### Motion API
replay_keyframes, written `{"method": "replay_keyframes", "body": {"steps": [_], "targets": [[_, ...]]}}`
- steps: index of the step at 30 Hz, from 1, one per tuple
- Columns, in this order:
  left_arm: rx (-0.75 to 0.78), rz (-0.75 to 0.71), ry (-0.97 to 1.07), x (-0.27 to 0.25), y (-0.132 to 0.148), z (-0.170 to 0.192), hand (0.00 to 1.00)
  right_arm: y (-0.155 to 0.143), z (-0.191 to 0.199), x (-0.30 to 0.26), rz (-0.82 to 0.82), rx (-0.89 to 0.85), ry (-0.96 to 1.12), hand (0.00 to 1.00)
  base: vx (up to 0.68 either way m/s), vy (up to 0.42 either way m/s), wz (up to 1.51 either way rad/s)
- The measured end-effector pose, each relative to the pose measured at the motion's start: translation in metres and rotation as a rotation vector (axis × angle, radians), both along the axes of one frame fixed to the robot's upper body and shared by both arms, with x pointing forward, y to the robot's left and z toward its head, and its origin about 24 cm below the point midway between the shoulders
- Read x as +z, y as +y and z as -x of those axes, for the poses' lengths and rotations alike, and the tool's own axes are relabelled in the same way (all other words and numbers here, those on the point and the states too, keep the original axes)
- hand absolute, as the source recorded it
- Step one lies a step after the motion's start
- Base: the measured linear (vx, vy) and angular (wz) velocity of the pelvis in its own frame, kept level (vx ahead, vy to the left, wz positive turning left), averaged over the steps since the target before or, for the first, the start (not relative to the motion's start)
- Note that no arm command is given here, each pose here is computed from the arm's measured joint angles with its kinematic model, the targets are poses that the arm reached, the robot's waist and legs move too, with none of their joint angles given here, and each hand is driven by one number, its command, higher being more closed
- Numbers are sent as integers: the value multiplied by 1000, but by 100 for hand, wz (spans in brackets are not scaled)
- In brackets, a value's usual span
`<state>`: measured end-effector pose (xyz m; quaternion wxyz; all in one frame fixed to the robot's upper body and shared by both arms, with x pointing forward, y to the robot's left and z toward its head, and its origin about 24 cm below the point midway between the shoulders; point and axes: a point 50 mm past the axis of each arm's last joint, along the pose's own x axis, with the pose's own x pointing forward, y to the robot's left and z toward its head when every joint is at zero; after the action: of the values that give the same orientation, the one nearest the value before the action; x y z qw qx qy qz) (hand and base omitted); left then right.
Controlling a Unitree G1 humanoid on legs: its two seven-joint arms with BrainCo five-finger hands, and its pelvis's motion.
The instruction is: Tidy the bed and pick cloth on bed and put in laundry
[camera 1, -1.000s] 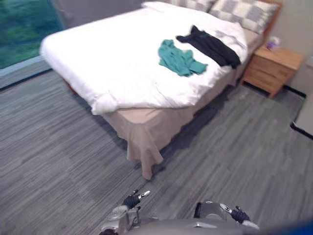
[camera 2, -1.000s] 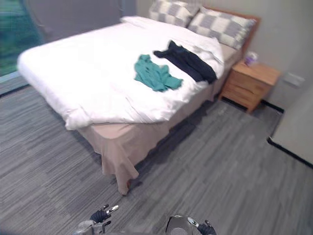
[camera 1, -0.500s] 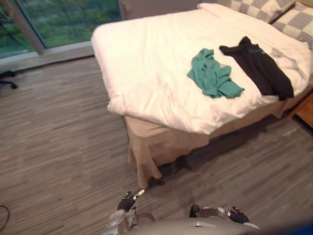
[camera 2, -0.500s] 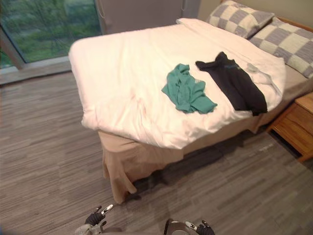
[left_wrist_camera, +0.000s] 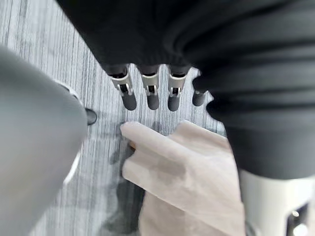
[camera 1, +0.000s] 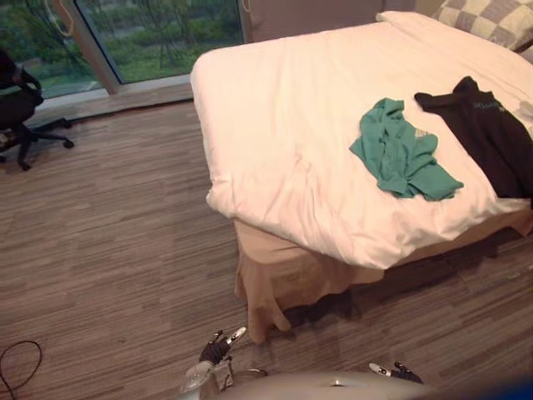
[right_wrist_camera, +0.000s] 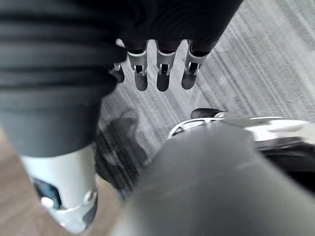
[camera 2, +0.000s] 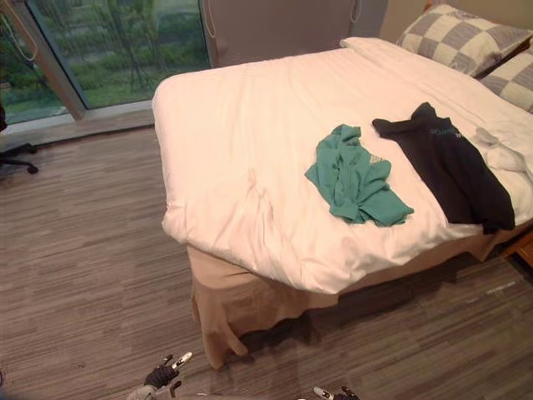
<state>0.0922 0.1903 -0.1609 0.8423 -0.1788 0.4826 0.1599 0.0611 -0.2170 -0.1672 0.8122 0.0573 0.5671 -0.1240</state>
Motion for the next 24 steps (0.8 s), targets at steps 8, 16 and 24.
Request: {"method": "replay_keyframes", "body": {"steps": [8, 16, 24], "targets": [[567, 166, -92, 0, 11, 9, 0, 5, -3, -1, -22, -22, 1, 0, -82, -39, 16], [1108, 21, -454, 34, 77, 0, 0, 5, -3, -1, -57, -70, 35, 0, -123, 16, 18], [1024, -335, -910, 129, 163, -46, 0, 1, -8, 0, -100, -156, 13, 0, 79, 2, 14]]}}
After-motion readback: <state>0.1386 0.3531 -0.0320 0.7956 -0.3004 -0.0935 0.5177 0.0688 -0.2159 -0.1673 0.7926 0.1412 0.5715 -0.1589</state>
